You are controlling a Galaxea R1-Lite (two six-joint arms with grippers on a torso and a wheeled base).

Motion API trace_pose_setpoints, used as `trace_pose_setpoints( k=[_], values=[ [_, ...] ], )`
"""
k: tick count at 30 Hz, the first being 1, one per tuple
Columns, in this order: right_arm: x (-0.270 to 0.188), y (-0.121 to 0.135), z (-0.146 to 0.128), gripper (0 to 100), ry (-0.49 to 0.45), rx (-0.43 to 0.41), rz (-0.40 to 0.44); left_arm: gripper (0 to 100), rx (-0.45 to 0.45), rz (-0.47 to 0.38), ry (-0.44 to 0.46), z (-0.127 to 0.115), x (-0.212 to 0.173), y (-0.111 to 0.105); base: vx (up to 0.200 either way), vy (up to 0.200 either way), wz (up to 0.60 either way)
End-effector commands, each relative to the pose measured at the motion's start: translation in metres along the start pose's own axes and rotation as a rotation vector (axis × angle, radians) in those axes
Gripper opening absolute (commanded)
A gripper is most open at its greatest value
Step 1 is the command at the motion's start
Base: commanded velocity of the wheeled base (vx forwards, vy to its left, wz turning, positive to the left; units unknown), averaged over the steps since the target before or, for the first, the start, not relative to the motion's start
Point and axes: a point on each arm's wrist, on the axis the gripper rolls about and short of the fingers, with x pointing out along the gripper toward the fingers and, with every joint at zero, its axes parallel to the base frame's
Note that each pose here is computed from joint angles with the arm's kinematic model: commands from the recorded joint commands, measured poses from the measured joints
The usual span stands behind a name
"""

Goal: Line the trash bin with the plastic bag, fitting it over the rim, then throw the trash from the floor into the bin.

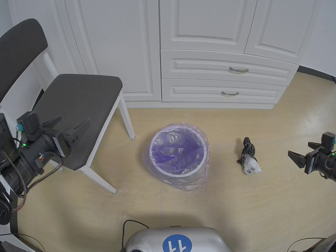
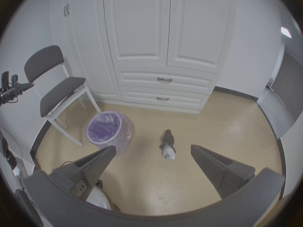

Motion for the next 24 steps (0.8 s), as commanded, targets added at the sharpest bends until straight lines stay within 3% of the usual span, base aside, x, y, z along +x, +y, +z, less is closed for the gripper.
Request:
trace_pose_setpoints(
  k=[1,7,10,14,17,20,24],
  values=[
    [-0.063,0.008,0.032,100,-0.218,-0.033,-0.003,100,0.000,0.073,-0.154,0.034,-0.039,0.014,0.000,0.000,0.00],
    [-0.068,0.013,0.034,100,-0.212,-0.039,0.040,100,0.003,0.044,-0.164,0.039,-0.039,0.013,0.000,0.000,0.00],
    [-0.045,0.013,0.029,100,-0.126,-0.026,0.057,100,-0.009,-0.015,-0.145,0.033,-0.040,0.012,0.000,0.000,0.00],
    [-0.017,0.013,0.022,100,-0.020,-0.001,0.069,100,-0.014,-0.052,-0.183,0.037,-0.040,0.011,0.000,0.000,0.00],
    [0.000,0.013,0.019,100,0.039,0.046,0.075,100,-0.011,-0.060,-0.213,0.039,-0.038,0.011,0.000,0.000,0.00],
    [0.025,0.012,0.016,100,0.113,0.145,0.075,100,-0.030,-0.078,-0.243,0.039,-0.034,0.011,0.000,0.000,0.00],
    [0.054,0.010,0.014,100,0.179,0.269,0.051,100,-0.060,-0.095,-0.262,0.033,-0.030,0.011,-0.200,0.000,0.00]
  ],
)
